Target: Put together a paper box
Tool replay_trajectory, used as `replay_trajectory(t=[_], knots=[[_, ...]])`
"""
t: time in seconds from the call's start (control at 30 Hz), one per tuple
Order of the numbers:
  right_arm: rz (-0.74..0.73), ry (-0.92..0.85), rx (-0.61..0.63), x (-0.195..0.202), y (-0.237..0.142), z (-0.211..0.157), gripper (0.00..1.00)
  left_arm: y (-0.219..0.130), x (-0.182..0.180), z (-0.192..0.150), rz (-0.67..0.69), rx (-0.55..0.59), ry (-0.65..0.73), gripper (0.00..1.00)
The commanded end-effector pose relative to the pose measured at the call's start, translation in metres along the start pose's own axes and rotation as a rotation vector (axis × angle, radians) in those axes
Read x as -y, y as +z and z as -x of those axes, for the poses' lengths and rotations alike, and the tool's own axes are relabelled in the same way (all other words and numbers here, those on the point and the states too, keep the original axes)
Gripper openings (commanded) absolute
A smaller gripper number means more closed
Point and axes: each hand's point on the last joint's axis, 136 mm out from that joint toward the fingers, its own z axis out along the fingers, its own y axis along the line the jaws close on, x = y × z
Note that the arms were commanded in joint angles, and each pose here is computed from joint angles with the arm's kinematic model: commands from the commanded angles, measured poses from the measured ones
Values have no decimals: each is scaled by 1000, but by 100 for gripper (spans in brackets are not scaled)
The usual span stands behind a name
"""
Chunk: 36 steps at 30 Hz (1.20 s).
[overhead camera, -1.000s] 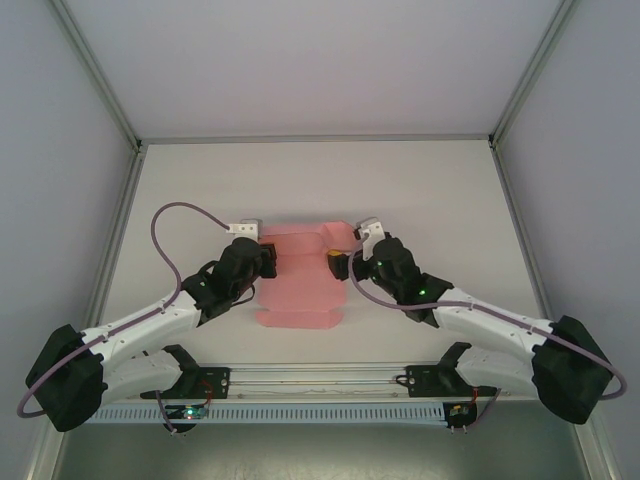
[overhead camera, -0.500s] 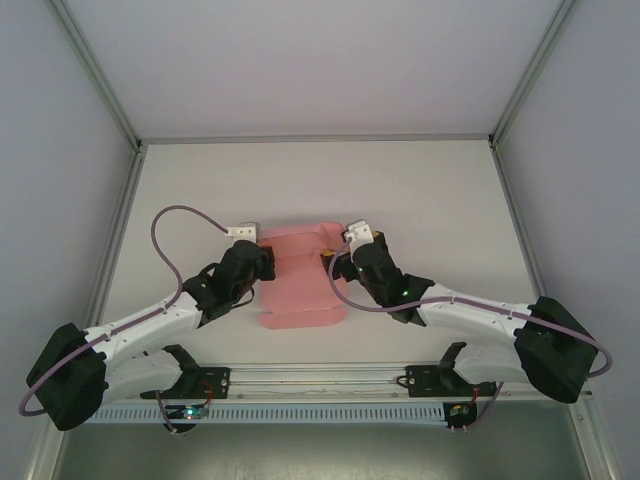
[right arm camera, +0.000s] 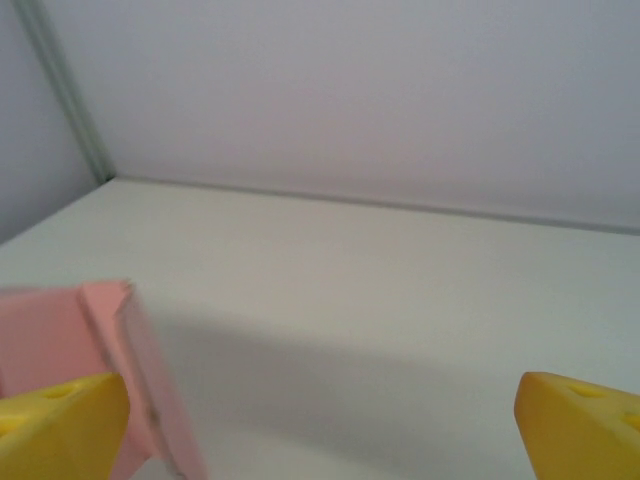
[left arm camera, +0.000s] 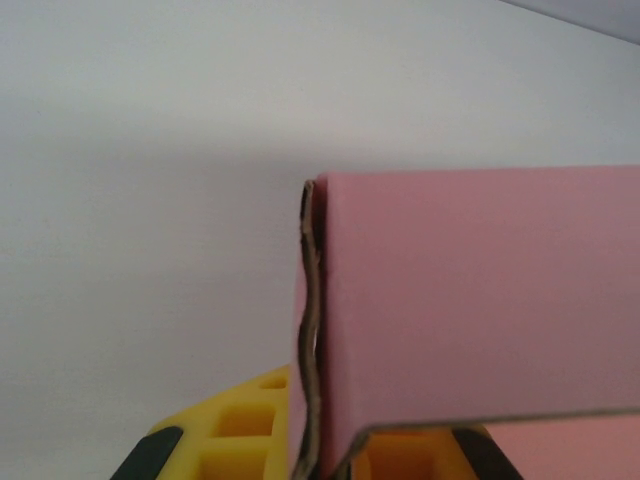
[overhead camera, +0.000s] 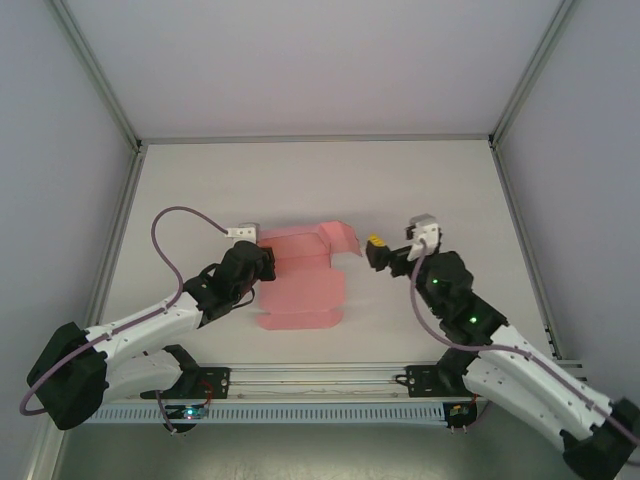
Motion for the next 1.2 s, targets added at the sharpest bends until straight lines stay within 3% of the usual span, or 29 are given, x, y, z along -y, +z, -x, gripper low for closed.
replay_trajectory(t=[0.0,0.17,0.27,0.43,0.53,0.93,1.17], knots=[[10,58,-87,15,-3,-13,98,-4,8,4,-41,26,-6,0],[145,128,-160,7,10,-21,97,-7,15,3,-81,19,12,0],[257,147,-233,-11,20,-34,93,-9,18,3,-101,16,16,0],[439,156,-253,-40,29,-35,80,-10,16,0,-97,9,19,0],[485,154,-261,-49,30,-35,71,-10,16,0,-101,12,14,0],[665,96,-321,-91,22,-52,63,-9,20,2,-114,15,11,0],[697,58,-344,-111,31,-56,59,-6,23,1,-120,2,16,0]])
